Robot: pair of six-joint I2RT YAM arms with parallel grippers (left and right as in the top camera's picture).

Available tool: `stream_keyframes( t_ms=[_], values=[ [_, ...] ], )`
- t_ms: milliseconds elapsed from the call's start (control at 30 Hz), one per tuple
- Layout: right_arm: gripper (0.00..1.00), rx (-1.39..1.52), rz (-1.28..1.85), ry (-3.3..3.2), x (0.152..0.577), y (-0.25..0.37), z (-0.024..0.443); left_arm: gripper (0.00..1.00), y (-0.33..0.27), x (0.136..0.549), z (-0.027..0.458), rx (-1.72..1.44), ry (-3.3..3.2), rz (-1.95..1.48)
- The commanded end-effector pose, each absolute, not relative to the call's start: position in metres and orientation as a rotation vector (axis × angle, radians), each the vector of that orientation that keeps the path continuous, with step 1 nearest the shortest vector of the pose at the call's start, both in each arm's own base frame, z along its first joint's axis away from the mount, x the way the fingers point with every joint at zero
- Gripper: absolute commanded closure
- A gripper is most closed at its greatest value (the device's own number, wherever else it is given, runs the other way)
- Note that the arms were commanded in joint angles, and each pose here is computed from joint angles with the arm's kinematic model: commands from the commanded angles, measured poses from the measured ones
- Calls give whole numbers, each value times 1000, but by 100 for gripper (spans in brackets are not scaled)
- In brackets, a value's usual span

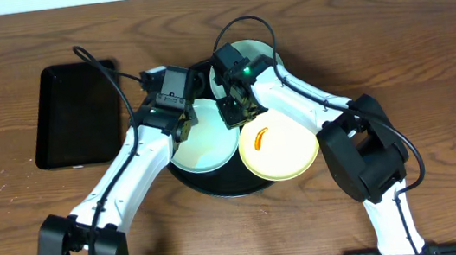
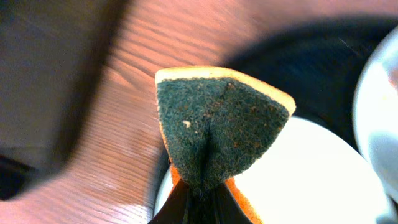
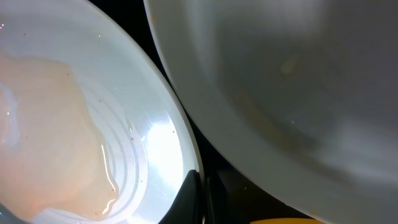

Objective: Clean dirty plates on tray and stack at the side

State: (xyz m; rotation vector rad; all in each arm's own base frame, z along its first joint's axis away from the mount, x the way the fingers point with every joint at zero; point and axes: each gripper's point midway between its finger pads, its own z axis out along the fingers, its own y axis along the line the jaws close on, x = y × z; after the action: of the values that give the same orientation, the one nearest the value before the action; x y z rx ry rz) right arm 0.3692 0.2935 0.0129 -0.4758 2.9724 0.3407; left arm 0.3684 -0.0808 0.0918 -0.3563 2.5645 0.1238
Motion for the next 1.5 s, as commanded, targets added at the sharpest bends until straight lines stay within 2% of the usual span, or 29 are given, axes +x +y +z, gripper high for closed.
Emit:
stream_keyframes(
  t_ms=[0, 233, 467, 900, 1233, 1400, 1467],
  values=[
    [99, -455, 273, 2977, 374, 284, 7, 92, -99, 358, 77, -346, 2658, -20],
    [99, -441, 295, 2930, 383, 286, 28, 93, -53, 349, 109, -420, 2570, 188],
    [99, -473, 276, 2805, 400, 287, 70, 92, -21, 333, 144, -514, 2504, 210],
    [99, -589, 298, 2669, 403, 296, 115, 92, -14, 325, 140, -527, 2536, 240],
    [99, -556, 150, 2558, 412, 279, 154, 92, -14, 324, 140, -527, 2538, 241],
    [88, -544, 188, 2636, 399, 279, 143, 92, -14, 322, 139, -527, 2546, 246],
    [77, -561, 201, 2683, 392, 280, 132, 91, -14, 322, 139, -526, 2547, 247]
  ],
)
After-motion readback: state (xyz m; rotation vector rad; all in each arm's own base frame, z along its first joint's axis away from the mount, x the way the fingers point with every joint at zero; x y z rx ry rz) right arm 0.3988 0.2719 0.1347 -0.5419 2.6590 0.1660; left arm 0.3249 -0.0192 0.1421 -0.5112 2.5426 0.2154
